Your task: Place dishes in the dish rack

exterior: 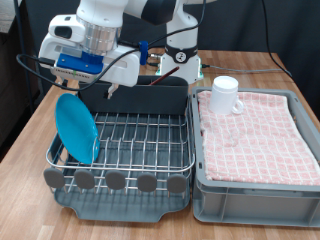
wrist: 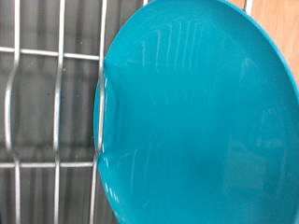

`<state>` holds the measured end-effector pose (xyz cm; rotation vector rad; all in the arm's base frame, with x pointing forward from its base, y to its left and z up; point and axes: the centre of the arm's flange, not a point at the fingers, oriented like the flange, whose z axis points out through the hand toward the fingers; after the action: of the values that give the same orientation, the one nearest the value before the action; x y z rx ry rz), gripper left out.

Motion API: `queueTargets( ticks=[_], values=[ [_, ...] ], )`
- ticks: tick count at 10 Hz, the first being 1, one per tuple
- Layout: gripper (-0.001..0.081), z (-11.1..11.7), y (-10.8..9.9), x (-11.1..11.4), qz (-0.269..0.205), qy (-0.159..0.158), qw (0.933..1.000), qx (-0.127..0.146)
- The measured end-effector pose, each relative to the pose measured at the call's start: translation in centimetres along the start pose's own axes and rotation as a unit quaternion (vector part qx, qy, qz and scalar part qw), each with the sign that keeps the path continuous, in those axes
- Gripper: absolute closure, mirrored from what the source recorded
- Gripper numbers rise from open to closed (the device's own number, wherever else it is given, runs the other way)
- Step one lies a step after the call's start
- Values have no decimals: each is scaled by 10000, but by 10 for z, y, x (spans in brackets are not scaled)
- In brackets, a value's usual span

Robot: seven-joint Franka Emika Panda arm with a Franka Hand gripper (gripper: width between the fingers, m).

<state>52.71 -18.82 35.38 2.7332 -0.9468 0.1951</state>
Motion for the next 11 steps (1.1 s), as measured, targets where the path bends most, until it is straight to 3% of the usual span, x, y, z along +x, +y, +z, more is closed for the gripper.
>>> queueTargets(
  ticks=[3, 7, 11],
  values=[
    [4, -43, 9, 5, 111, -164, 9998, 92],
    [4, -101, 13, 11, 193, -292, 9985, 419],
    [4, -143, -9, 7, -39, -415, 9970, 645]
  ],
)
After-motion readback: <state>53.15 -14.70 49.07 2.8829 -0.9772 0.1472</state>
